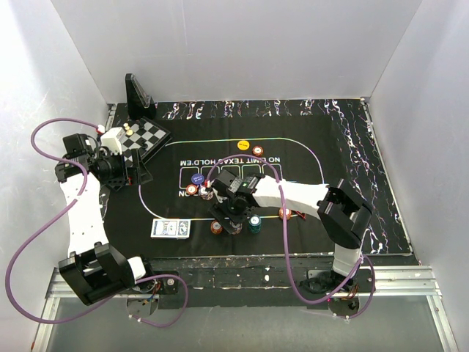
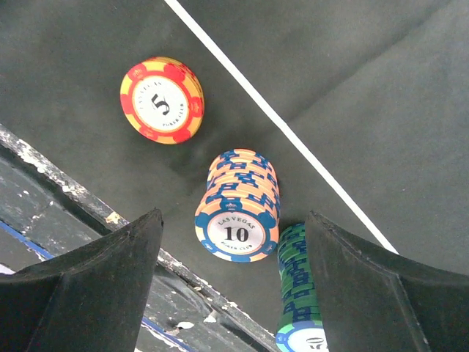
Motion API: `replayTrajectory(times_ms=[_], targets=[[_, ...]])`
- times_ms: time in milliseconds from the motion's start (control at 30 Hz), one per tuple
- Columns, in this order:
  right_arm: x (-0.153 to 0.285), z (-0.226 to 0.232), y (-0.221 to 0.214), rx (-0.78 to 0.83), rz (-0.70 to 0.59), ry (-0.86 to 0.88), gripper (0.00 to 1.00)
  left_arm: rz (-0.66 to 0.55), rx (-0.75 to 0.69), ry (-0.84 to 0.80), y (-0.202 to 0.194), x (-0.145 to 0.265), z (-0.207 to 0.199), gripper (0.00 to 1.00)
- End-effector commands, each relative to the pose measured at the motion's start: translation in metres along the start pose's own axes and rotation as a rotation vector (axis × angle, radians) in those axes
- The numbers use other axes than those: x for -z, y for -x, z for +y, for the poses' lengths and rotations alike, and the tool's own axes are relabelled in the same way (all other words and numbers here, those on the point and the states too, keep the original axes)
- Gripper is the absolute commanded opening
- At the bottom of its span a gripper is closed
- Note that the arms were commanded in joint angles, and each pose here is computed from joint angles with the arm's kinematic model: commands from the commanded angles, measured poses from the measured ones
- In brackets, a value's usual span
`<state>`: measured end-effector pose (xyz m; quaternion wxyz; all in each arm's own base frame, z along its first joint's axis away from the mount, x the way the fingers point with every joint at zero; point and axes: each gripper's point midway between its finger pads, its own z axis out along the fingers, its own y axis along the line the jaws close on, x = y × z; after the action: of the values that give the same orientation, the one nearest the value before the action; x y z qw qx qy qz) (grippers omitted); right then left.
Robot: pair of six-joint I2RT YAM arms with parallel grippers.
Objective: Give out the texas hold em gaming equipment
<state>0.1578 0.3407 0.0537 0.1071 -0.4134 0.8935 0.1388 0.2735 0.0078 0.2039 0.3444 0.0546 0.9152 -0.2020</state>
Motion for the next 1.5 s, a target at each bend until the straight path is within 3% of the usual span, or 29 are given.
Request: replayTrajectory(times_ms=[0,600,1167,1467], targets=[[0.008,0.006,0.002,0.016,-0.029,0.025,0.84,-0.029,-0.023,0.007,0.009,0.005,-0.003,1.0],[-0.012,0.002,-0.003,0.016,0.018,0.003,0.66,-0.038,-0.032,0.019,0.011,0.006,-0.002,1.0],[-0.004,0.0,0.004,0.021,-0.011,-0.011,0.38,-0.042,-0.039,0.021,0.01,0.006,-0.003,1.0],[0.017,-0.002,0.02,0.029,-0.089,-0.034,0.24,-0.047,-0.04,0.019,0.011,0.007,-0.004,1.0]])
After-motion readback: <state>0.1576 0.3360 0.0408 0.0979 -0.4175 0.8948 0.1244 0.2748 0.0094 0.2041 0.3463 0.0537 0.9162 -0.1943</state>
